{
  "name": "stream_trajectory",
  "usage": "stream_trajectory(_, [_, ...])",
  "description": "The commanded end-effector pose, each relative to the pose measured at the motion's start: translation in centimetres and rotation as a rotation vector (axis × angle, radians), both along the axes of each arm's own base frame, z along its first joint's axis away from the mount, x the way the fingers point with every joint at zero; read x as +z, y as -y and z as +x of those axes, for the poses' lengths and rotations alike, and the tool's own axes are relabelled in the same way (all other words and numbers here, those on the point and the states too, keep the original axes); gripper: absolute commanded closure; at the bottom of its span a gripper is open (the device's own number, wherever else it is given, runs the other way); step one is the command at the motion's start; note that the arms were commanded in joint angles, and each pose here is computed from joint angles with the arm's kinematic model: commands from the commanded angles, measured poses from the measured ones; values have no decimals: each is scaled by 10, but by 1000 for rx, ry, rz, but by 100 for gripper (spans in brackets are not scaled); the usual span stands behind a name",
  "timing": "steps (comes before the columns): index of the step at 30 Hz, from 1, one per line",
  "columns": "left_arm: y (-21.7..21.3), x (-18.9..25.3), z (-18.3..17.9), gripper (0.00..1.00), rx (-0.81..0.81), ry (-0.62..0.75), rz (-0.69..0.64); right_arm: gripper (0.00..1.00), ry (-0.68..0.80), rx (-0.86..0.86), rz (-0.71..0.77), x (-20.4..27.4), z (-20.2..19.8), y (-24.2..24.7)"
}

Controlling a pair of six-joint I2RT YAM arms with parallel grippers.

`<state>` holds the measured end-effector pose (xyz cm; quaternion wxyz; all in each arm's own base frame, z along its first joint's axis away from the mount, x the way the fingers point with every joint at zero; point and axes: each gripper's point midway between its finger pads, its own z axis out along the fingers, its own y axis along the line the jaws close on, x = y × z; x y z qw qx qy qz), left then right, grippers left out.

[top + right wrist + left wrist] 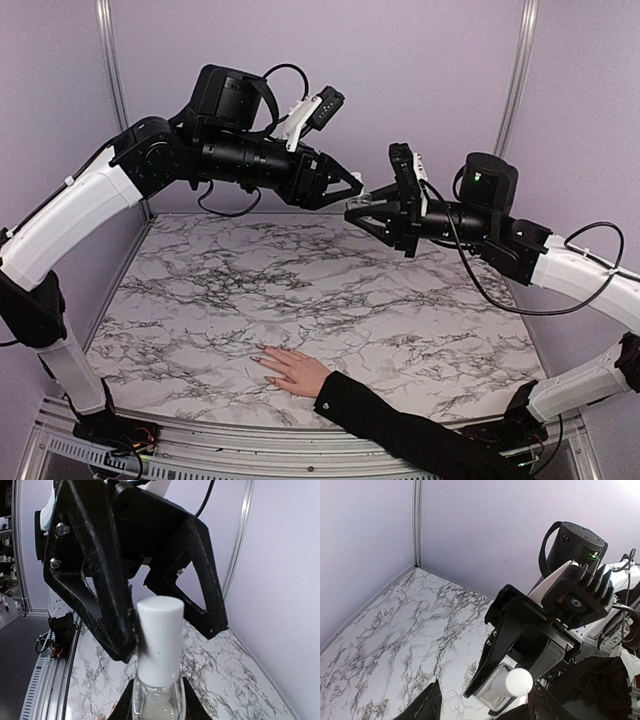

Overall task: Paint the nails
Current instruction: Close the nail polish bottle, then screw the nail polish bottle.

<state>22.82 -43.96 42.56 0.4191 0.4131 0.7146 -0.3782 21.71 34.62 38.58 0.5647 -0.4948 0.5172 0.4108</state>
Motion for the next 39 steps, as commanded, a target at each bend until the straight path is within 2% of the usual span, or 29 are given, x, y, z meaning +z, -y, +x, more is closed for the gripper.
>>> stream_trajectory(1, [-18,33,5,38,85,25,-127,100,-2,-92,105,30,11,12])
stream_trajectory(3, [-26,36,13,34,150,18,-176,100,-31,-145,140,35,22,17])
stream_trajectory(7, [-40,40,35,22,295,-6,-288,100,-105,-242,206,41,40,21])
stream_trajectory(12, [-42,36,57,15,415,-20,-313,100,-132,-394,232,41,64,21])
stream_trajectory(16, [-34,35,65,8,433,-27,-317,100,-158,-433,229,39,73,17])
stream_trajectory(20, [-27,36,67,6,425,-29,-319,100,-173,-424,218,37,74,11])
stream_trajectory(21, [-26,35,68,7,424,-29,-318,100,-176,-420,216,36,74,9])
stream_trajectory(24, [-21,36,66,18,401,-23,-325,100,-181,-415,211,34,73,7])
stream_trajectory(27, [-20,36,68,37,407,-17,-329,100,-190,-408,201,31,72,5])
stream_trajectory(29, [-18,35,70,46,408,-14,-330,100,-197,-409,191,28,72,3])
stream_trajectory(39, [-4,29,72,50,377,-41,-331,100,-200,-403,166,23,69,-3])
